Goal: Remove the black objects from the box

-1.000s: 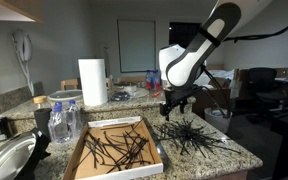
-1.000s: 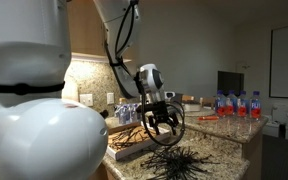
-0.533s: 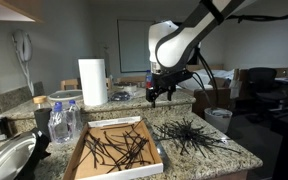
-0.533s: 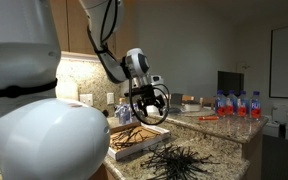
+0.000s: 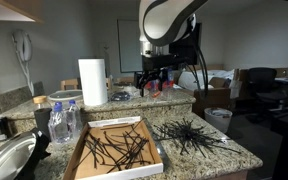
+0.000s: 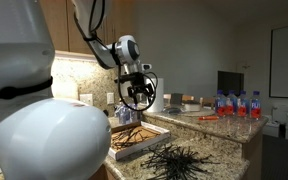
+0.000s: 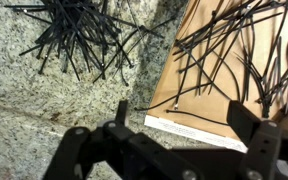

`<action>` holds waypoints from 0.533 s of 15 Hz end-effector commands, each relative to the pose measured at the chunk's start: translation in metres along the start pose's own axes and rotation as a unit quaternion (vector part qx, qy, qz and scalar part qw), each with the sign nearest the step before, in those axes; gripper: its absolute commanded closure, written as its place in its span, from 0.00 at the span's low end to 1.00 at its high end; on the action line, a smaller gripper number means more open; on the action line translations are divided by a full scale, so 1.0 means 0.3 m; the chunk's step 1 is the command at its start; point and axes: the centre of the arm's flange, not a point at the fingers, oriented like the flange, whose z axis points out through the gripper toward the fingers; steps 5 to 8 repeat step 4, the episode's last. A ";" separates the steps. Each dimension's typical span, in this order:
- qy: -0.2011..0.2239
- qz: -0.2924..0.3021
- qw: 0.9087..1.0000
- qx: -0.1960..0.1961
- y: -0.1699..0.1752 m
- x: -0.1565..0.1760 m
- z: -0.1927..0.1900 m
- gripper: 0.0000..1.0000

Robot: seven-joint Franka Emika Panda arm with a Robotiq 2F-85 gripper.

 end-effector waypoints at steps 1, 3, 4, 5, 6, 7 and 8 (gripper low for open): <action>-0.030 -0.011 0.999 0.034 -0.042 -0.015 -0.010 0.00; -0.015 -0.002 1.000 0.023 -0.040 -0.015 -0.003 0.00; -0.017 -0.002 1.000 0.025 -0.046 -0.017 -0.003 0.00; -0.017 -0.002 1.000 0.025 -0.046 -0.017 -0.003 0.00; -0.017 -0.002 1.000 0.025 -0.046 -0.017 -0.003 0.00; -0.017 -0.002 1.000 0.025 -0.046 -0.017 -0.003 0.00; -0.017 -0.002 1.000 0.025 -0.046 -0.017 -0.003 0.00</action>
